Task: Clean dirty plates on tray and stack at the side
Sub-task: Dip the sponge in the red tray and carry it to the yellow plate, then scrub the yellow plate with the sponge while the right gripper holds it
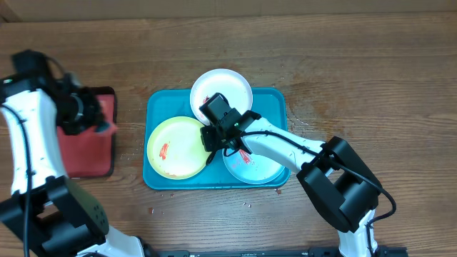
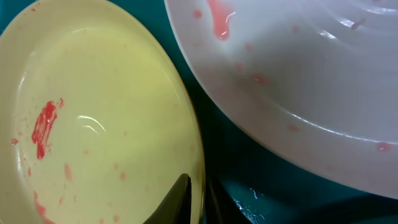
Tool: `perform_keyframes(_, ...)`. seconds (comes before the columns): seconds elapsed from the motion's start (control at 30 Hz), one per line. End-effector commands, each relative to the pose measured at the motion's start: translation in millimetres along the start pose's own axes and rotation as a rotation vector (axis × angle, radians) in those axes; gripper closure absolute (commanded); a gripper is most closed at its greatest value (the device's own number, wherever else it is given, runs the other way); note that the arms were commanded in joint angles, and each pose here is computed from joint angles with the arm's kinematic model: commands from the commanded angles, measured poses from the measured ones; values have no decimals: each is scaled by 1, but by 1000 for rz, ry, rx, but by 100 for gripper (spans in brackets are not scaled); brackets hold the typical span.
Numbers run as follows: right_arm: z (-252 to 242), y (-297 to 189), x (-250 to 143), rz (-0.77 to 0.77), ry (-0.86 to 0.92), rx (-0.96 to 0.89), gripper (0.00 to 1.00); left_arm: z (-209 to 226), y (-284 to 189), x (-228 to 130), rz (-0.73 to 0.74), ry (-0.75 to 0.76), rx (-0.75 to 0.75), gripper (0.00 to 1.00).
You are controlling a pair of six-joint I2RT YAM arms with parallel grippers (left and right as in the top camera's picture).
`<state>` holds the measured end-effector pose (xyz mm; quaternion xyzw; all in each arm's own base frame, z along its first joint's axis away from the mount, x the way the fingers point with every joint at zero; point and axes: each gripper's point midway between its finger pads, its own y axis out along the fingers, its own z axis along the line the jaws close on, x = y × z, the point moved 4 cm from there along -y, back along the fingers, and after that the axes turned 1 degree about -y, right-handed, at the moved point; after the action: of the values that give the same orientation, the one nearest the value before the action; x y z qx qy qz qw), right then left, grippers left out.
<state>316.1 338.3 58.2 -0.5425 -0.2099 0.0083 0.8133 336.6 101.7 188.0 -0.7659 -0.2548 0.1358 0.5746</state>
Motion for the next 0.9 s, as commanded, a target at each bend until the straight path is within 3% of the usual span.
perform_keyframes(0.0,2,-4,16,-37,4,3,89,-36,34,-38,139,140,-115,96)
perform_keyframes(0.2,-11,-6,16,-5,39,15,89,-61,96,-79,201,276,-121,96)
perform_keyframes(0.33,-12,-6,11,32,50,31,89,-73,122,-92,181,289,-130,96)
perform_keyframes(0.63,-6,13,-11,109,32,23,84,-82,131,-96,152,323,-98,96)
perform_keyframes(0.87,-6,13,-10,104,35,26,88,-94,137,-107,157,372,-101,95)
